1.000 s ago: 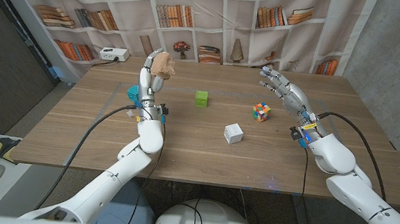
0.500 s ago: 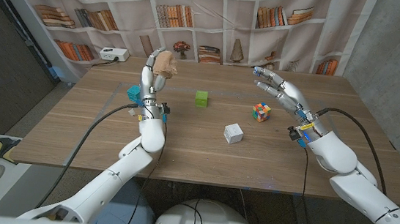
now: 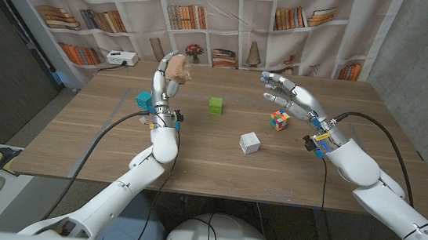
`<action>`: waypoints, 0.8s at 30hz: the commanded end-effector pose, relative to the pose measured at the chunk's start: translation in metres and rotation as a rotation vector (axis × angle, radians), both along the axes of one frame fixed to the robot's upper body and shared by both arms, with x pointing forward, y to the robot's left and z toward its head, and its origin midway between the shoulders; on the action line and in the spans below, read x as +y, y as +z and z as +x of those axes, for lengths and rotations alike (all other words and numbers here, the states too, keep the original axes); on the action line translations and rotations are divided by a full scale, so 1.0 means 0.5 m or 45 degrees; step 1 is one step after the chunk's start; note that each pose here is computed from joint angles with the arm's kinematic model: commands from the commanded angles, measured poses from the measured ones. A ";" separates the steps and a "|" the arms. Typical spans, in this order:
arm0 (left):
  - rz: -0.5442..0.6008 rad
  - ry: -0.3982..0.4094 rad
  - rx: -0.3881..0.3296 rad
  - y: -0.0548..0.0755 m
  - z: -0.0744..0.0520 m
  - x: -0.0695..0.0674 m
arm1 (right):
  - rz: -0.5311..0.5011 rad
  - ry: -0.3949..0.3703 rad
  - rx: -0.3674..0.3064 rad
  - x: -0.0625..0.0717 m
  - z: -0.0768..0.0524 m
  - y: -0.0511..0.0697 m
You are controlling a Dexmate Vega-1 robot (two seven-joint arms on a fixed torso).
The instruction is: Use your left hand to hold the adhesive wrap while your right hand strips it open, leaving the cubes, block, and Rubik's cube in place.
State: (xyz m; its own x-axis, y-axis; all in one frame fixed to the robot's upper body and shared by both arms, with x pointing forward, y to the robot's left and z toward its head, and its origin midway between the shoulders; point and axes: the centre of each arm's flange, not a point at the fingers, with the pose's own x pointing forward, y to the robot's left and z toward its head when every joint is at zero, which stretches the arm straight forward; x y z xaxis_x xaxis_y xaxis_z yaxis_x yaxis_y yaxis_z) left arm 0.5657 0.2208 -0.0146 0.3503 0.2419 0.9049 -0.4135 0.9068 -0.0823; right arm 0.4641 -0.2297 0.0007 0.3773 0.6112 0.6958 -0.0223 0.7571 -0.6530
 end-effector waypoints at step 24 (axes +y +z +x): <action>0.002 -0.042 0.021 -0.009 0.013 -0.022 | -0.021 -0.181 -0.131 0.080 -0.041 0.006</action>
